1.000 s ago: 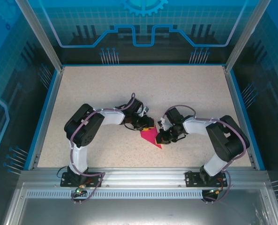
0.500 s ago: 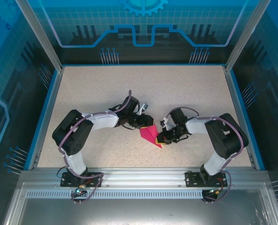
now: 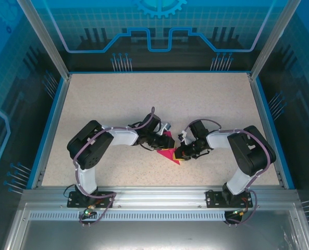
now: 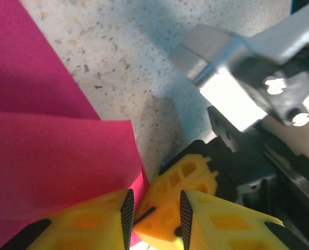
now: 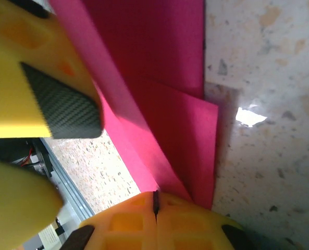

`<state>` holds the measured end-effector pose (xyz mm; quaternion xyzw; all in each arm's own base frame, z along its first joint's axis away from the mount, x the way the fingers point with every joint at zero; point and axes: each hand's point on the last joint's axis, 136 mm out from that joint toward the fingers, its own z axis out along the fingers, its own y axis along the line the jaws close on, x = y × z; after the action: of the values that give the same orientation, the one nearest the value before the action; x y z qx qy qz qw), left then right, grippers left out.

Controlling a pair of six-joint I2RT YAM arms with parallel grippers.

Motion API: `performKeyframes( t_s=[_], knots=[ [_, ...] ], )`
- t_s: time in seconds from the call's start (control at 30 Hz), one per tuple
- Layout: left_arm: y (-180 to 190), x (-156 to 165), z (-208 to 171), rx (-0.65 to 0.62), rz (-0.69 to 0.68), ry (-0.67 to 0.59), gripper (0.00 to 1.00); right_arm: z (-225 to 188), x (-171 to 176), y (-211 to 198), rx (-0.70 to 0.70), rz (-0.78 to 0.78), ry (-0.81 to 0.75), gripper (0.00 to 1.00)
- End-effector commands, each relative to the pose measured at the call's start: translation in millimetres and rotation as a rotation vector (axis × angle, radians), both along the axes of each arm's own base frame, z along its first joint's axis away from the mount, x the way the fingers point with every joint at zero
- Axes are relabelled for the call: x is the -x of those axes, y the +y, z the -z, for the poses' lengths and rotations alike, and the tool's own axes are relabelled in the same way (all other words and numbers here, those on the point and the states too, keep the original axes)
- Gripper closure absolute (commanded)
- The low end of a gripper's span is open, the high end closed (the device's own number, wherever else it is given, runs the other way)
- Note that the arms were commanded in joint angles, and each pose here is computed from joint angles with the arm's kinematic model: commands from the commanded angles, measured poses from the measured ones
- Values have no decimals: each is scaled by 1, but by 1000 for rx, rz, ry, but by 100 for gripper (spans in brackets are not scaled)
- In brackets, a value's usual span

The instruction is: Fold a paper plane with a square sheet of paper (fold left side to right side)

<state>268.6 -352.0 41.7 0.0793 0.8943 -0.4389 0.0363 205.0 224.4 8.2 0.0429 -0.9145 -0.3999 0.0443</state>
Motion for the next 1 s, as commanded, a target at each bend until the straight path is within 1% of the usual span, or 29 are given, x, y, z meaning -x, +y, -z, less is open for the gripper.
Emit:
performKeyframes(
  t_s=[0.0,0.27,0.43,0.57,0.7,0.97],
  knots=[
    [-6,4,1,8,35,24,68,33,12,-23,149,24,52,100],
    [4,-1,20,-72,18,46,68,35,14,-28,180,24,58,100],
    [19,-9,34,-149,1,32,72,36,15,-31,205,22,59,100],
    [30,-17,42,-179,-20,24,75,36,16,-34,221,19,58,100],
    [43,-29,47,-197,-47,4,76,36,18,-37,234,14,55,100],
    [72,-67,45,-212,-111,-57,76,36,23,-40,241,19,63,100]
  ],
)
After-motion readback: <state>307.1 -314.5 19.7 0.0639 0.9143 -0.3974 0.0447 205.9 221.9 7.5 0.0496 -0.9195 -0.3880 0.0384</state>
